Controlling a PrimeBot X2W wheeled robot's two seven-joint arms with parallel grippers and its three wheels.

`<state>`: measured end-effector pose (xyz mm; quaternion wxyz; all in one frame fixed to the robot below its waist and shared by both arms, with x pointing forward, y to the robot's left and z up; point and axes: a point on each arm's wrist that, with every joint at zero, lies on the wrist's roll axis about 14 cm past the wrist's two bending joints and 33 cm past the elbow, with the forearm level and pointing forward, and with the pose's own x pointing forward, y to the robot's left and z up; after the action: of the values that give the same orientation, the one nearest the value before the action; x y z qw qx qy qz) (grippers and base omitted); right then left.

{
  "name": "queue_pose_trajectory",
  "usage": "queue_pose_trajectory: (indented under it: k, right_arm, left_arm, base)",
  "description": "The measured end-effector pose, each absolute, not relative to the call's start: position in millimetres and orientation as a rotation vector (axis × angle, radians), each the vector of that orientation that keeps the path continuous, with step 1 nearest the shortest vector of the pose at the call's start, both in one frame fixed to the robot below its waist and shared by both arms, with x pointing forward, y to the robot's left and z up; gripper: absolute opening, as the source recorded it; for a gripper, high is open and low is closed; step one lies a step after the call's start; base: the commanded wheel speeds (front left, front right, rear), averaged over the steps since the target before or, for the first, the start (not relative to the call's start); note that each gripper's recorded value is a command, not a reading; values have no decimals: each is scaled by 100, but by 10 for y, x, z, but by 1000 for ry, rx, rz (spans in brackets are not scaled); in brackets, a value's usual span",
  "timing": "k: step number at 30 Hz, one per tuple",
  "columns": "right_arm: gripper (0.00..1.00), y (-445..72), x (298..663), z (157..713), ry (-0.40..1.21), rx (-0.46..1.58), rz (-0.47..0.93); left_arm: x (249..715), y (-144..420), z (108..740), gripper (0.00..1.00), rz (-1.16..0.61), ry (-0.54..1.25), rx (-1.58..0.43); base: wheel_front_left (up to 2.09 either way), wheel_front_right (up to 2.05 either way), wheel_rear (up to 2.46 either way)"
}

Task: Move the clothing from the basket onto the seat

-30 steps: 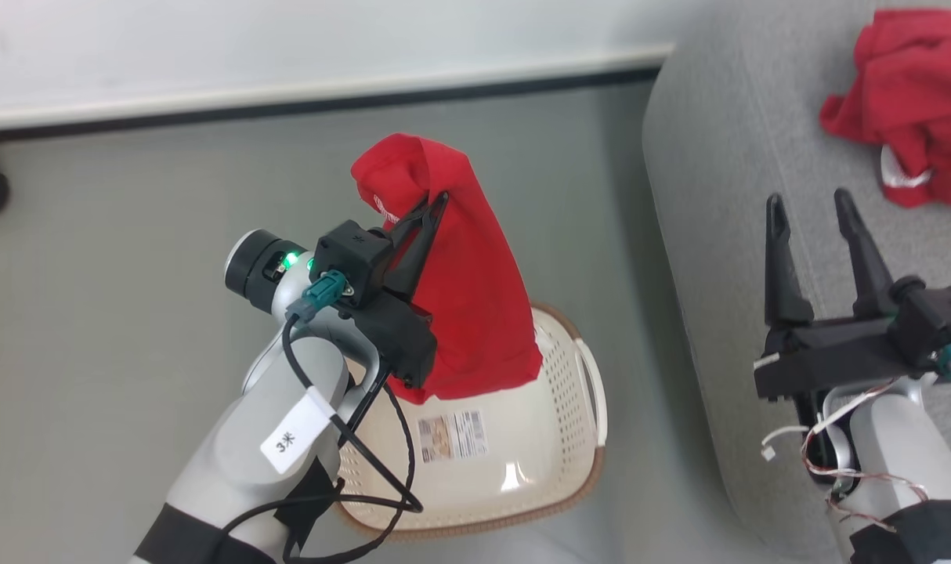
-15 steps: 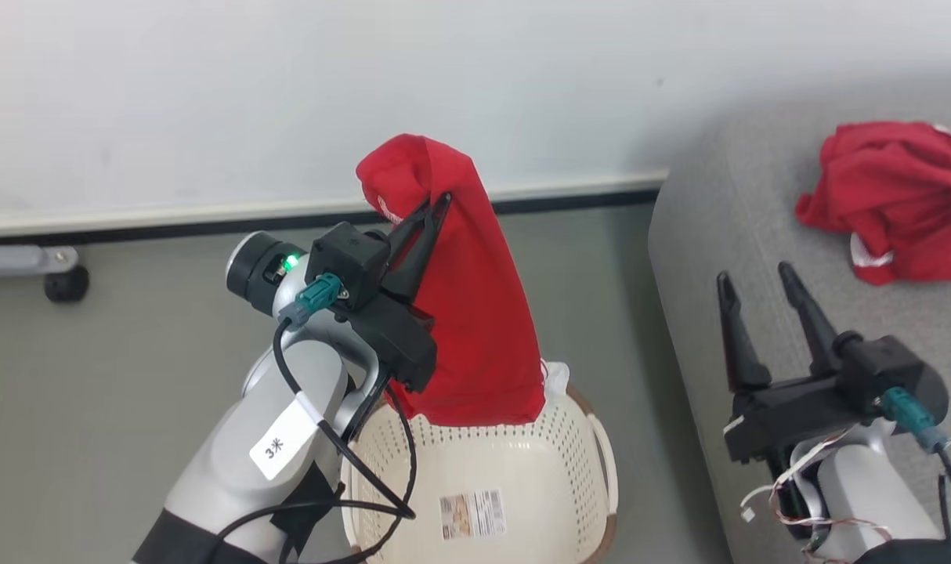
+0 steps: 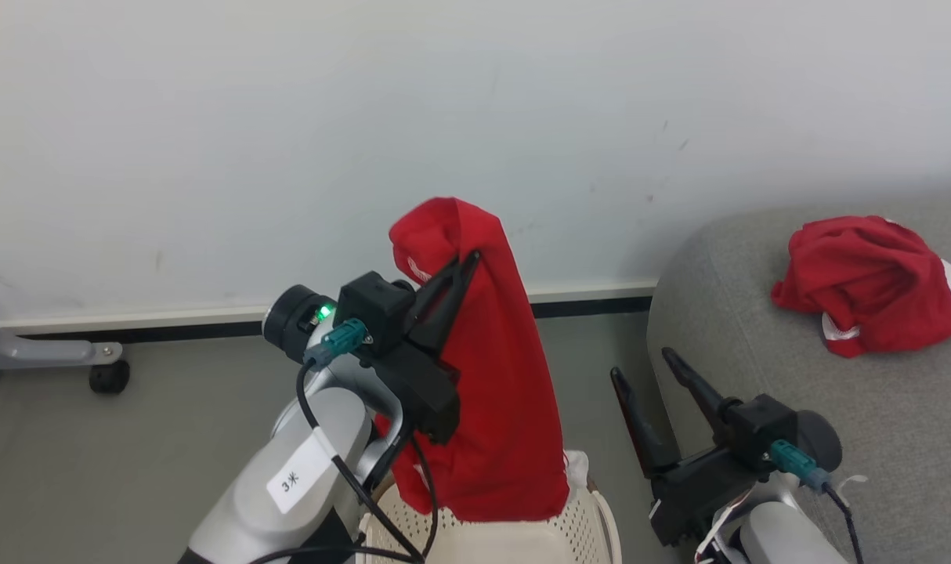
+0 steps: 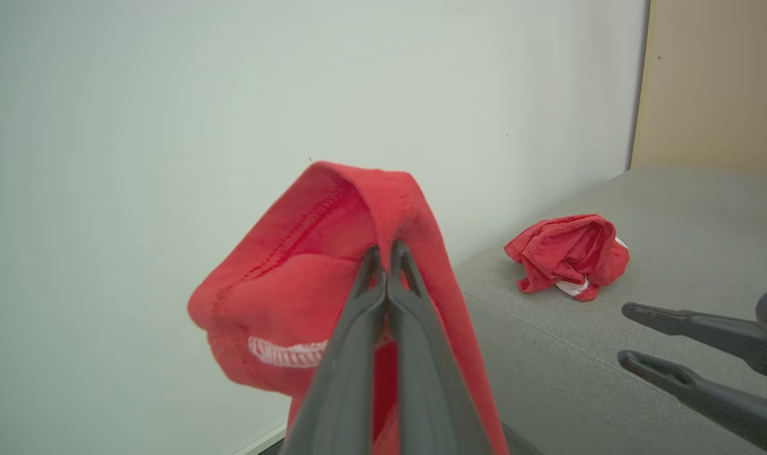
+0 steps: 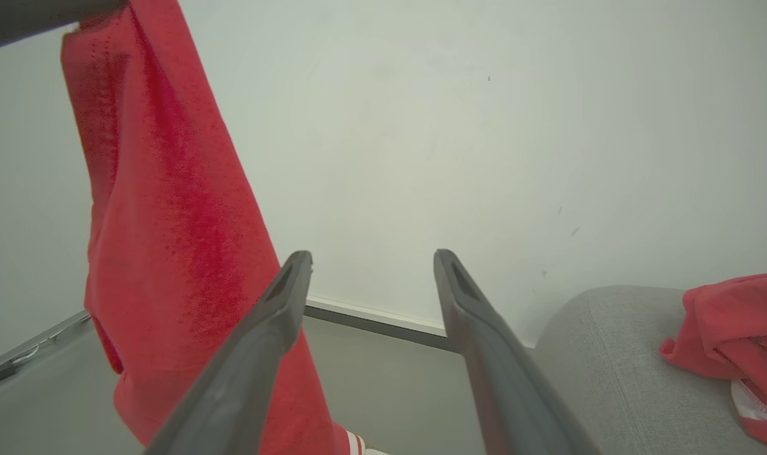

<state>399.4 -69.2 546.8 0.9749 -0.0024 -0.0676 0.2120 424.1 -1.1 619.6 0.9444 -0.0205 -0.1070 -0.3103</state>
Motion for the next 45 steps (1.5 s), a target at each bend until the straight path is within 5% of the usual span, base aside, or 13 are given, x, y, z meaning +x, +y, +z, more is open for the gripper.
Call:
queue_pose_trajectory:
  k: [14,40,41,43,45]
  right_arm:
    - [100,-329,3721,5455,-130,-54,547]
    - [100,346,3456,5197,-30,-186,879]
    - [95,374,3453,5196,-28,-190,887]
    - [42,431,3442,5185,-22,-190,902]
    - [19,488,3425,5173,-15,-187,917]
  left_arm:
    - [3690,-251,6488,0,-741,-284,-45]
    - [3560,-202,6635,0,-769,-278,-64]
    - [3560,-205,6635,0,-770,-276,-65]
    - [3563,-208,6631,0,-772,-272,-65]
    - [3566,-210,6629,0,-773,-269,-69]
  base:
    - [0,0,0]
    - [0,0,0]
    - [0,0,0]
    - [0,0,0]
    - [0,0,0]
